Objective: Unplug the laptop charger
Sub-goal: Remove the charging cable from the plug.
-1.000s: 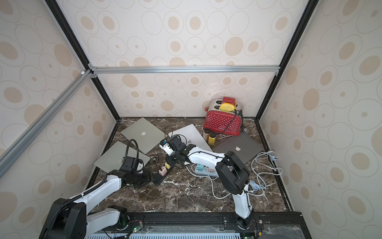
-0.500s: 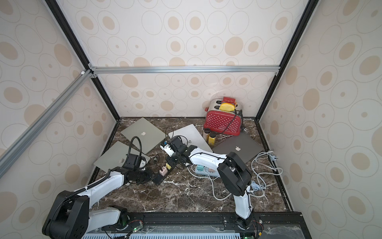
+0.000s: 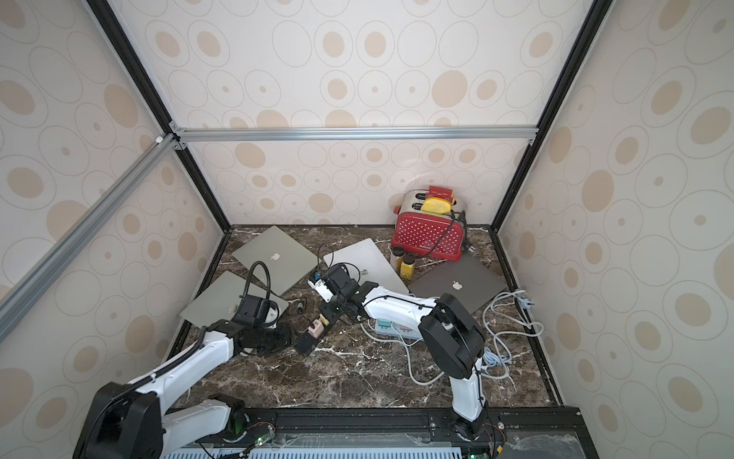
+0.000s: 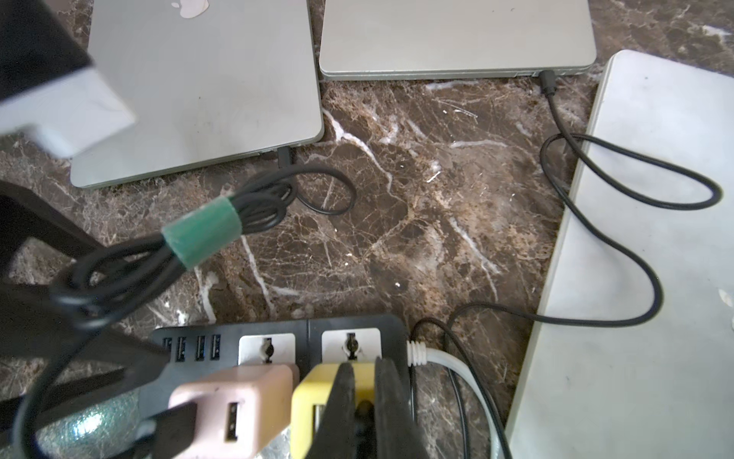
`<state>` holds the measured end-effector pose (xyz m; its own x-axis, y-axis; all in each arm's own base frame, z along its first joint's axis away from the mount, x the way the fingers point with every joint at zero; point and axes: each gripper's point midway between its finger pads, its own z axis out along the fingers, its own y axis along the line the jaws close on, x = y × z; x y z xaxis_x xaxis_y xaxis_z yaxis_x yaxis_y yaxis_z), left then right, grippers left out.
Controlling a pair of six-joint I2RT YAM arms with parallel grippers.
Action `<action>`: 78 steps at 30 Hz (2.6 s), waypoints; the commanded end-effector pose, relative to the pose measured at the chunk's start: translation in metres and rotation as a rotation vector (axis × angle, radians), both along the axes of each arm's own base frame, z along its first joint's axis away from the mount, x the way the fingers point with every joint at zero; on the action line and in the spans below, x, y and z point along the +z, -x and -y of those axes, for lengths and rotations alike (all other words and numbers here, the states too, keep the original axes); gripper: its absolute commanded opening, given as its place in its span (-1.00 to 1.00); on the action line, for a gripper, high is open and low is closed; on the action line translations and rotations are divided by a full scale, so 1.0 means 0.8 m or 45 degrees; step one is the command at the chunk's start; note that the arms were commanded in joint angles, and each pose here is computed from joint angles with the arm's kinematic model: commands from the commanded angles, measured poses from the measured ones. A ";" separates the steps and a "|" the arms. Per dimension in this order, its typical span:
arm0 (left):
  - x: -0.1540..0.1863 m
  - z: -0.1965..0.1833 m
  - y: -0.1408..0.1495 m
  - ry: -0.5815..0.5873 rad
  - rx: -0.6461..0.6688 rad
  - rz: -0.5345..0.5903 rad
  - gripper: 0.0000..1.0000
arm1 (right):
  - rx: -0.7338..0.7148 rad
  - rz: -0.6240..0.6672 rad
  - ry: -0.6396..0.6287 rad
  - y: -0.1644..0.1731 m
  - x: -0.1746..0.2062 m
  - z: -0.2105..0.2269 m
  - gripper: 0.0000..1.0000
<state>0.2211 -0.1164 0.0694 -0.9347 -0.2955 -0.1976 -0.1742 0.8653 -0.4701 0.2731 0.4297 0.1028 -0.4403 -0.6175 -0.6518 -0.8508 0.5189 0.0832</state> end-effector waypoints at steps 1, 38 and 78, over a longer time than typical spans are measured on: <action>0.069 0.001 -0.005 -0.034 -0.099 0.126 0.42 | -0.021 -0.067 0.084 0.016 -0.019 0.021 -1.00; 0.025 0.081 -0.082 0.146 -0.586 0.018 0.11 | -0.053 -0.108 -0.019 0.019 -0.020 0.013 -1.00; -0.076 0.053 -0.040 -0.013 -0.490 -0.398 -0.25 | -0.047 0.185 -0.044 0.013 0.022 0.016 -1.00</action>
